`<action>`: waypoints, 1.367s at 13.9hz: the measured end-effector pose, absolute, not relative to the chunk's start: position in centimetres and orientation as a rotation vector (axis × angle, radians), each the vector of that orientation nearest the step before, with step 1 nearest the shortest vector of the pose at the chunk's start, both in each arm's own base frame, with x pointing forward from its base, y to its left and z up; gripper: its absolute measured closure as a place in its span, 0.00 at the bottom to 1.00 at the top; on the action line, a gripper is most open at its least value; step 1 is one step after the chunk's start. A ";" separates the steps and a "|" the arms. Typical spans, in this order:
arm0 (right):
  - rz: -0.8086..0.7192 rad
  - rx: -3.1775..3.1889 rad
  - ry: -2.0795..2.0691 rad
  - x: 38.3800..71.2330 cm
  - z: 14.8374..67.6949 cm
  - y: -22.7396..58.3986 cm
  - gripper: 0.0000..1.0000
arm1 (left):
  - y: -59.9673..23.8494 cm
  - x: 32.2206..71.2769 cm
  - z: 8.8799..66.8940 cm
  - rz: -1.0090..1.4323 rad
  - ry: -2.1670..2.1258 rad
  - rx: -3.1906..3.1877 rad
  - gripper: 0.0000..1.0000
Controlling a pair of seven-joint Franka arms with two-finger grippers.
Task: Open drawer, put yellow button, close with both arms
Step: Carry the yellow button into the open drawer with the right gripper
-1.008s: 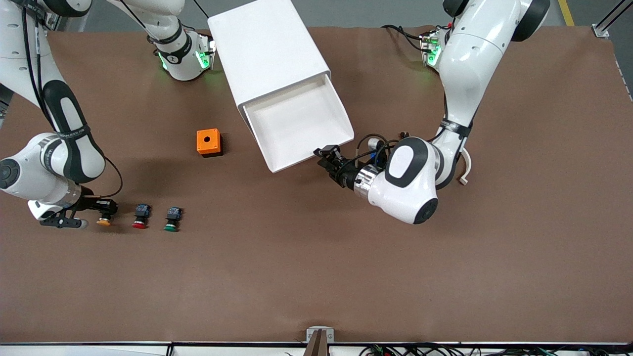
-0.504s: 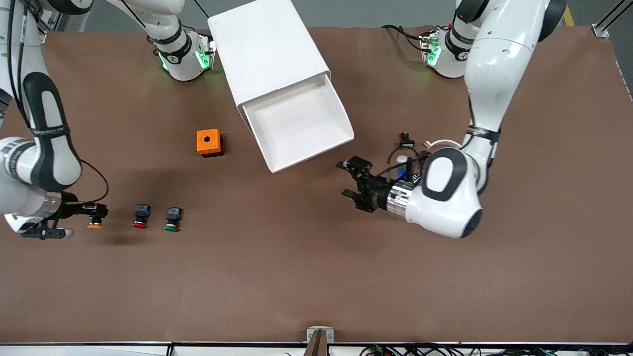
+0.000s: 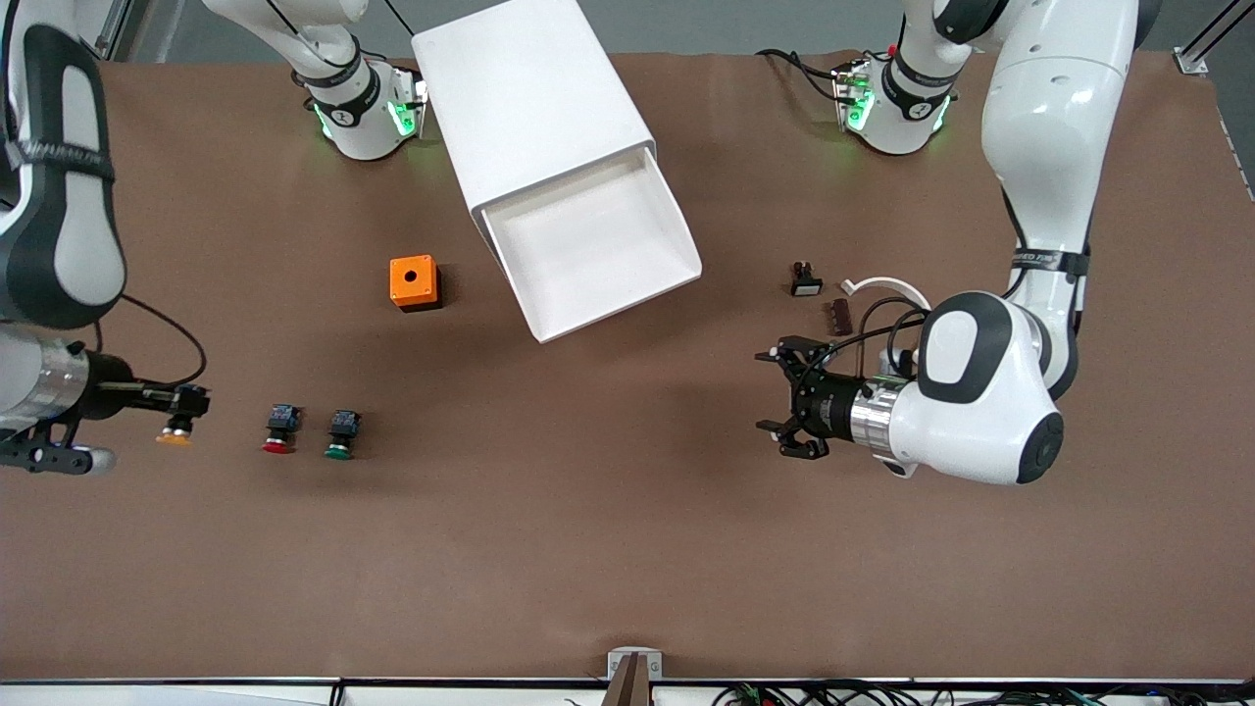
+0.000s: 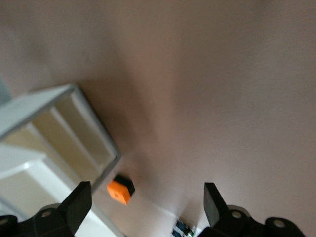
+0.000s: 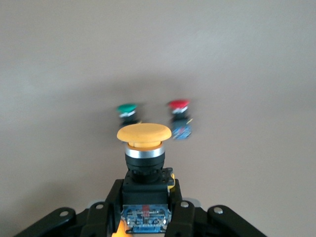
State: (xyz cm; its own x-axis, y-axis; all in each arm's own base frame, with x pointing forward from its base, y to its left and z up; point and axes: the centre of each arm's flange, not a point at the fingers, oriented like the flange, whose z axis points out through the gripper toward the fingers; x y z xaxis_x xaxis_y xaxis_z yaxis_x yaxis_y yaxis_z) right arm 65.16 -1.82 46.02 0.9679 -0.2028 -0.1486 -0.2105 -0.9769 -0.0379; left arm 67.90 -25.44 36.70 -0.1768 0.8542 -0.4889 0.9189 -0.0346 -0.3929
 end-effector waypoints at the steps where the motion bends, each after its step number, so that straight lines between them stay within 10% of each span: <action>1: 0.233 -3.064 0.390 64.3 48.0 1.5 0.59 | -25.1 67.9 37.7 -0.937 2.061 2.021 0.00; 7: 0.302 -2.958 0.884 57.3 54.4 20.6 0.59 | -20.7 68.4 41.3 -0.559 1.670 2.471 0.00; 19: 0.182 -2.696 1.436 46.2 46.7 47.3 0.59 | -16.4 68.2 47.1 -0.203 0.864 2.982 0.00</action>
State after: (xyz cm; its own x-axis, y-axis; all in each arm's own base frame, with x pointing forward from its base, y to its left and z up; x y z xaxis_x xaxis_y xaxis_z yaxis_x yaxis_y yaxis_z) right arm 46.25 47.28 46.70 0.5532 -0.8206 -0.1431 -0.8304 -0.5569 -0.0163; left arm 68.21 -16.41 47.10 0.8374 0.5300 -0.1336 0.5339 -0.8455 -0.0074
